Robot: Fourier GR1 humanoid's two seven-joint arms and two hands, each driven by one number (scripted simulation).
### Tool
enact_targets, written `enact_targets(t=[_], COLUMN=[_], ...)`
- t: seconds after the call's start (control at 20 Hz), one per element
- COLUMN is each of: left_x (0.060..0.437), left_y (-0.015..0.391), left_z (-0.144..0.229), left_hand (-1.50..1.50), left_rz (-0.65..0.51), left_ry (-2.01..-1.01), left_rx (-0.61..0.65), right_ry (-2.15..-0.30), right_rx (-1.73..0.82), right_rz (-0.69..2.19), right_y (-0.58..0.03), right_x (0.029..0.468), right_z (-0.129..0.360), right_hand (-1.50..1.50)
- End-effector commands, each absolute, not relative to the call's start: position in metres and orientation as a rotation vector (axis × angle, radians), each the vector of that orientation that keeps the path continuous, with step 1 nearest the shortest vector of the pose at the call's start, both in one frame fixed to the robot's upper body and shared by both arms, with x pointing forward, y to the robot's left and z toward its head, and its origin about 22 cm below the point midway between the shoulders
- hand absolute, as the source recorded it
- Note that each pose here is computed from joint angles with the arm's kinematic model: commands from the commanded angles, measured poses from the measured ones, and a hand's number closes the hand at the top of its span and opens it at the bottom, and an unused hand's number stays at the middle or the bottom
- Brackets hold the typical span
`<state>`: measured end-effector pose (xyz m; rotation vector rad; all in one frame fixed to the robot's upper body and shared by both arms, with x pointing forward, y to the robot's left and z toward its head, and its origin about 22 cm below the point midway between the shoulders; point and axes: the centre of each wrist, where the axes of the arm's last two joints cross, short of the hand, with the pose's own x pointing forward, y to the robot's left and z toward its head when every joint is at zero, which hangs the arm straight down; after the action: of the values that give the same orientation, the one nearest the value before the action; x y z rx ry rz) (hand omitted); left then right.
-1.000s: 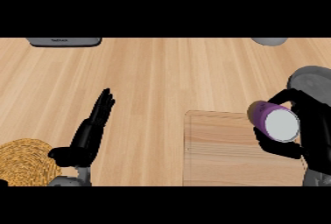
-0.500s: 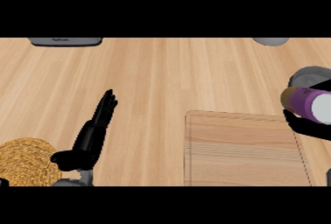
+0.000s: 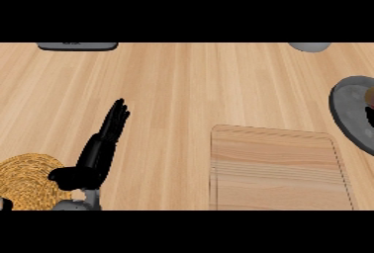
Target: Pick the can from the cutting board and place it in the pan
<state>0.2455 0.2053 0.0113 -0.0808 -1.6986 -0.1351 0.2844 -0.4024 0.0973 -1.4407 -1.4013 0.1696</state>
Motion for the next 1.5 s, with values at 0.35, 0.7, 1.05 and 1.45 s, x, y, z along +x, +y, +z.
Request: enact_targets(t=[0.35, 0.7, 1.05, 1.45], left_x=[0.253, 0.258, 0.250, 0.251], left_y=[0.189, 0.190, 0.186, 0.198], left_z=[0.008, 0.021, 0.003, 0.012], left_hand=[0.00, 0.00, 0.00, 0.00], left_rz=[-0.160, -0.169, -0.157, -0.144], left_ry=[-1.711, -1.713, -1.709, -1.728], left_rx=[-0.085, -0.108, -0.116, -0.097], right_ry=[-1.428, -1.066, -1.210, -1.511], right_rx=[-1.498, -1.233, -0.990, -0.966], right_rz=[-0.009, 0.315, 0.241, -0.068], right_y=[-0.493, -0.501, -0.482, -0.504], right_x=[0.325, 0.313, 0.342, 0.326], right_z=[0.096, 0.054, 0.061, 0.066], right_hand=[1.50, -1.50, -1.50, -1.50])
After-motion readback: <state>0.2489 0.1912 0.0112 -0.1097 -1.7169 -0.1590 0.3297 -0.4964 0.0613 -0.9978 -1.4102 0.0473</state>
